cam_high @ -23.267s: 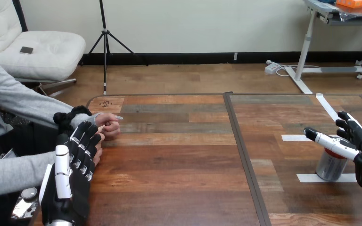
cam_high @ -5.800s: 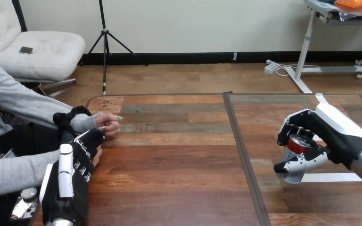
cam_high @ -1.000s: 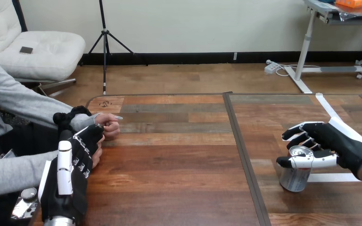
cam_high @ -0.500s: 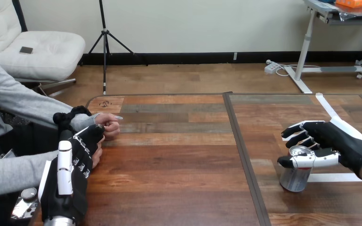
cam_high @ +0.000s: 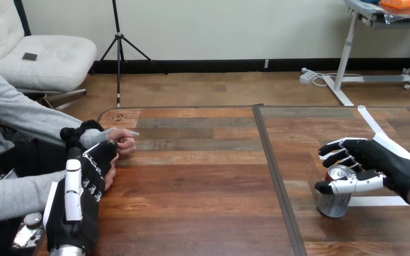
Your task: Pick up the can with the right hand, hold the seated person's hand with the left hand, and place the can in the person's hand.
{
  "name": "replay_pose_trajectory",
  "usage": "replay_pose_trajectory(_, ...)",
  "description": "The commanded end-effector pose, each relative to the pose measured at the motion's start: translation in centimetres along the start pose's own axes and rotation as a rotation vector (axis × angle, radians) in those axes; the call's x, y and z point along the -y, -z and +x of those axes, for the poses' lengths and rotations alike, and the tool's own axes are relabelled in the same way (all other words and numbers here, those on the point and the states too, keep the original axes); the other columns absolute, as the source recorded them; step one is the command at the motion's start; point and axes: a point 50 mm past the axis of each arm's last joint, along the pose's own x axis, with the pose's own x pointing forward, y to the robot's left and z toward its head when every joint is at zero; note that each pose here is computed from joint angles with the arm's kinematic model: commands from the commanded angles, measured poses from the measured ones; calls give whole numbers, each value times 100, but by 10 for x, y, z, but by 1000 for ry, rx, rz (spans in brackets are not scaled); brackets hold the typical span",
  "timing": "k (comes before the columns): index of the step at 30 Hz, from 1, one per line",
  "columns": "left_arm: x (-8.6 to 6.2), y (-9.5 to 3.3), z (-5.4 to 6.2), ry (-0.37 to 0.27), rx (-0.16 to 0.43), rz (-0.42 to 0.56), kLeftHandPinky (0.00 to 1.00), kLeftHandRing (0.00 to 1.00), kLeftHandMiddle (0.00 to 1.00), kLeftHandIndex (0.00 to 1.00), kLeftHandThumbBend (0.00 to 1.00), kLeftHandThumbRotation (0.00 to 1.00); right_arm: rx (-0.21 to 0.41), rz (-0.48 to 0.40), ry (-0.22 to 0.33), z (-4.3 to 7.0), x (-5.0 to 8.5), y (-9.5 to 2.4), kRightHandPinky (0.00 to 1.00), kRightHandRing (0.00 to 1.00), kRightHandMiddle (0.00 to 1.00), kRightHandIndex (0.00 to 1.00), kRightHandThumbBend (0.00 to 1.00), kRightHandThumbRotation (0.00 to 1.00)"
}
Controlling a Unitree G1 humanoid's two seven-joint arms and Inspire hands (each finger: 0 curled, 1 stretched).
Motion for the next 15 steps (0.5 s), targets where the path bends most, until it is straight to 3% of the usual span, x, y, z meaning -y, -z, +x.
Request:
replay_pose_trajectory(1, 7, -16, 15, 51, 78, 22, 95, 89, 82, 71, 45, 100, 40, -26, 46, -1, 18, -12, 66, 70, 72, 76, 100, 27)
replay_pose_trajectory(15, 6, -17, 15, 50, 83, 26, 96, 89, 82, 71, 44, 100, 22, -12, 37, -3, 16, -7, 70, 73, 74, 78, 100, 19)
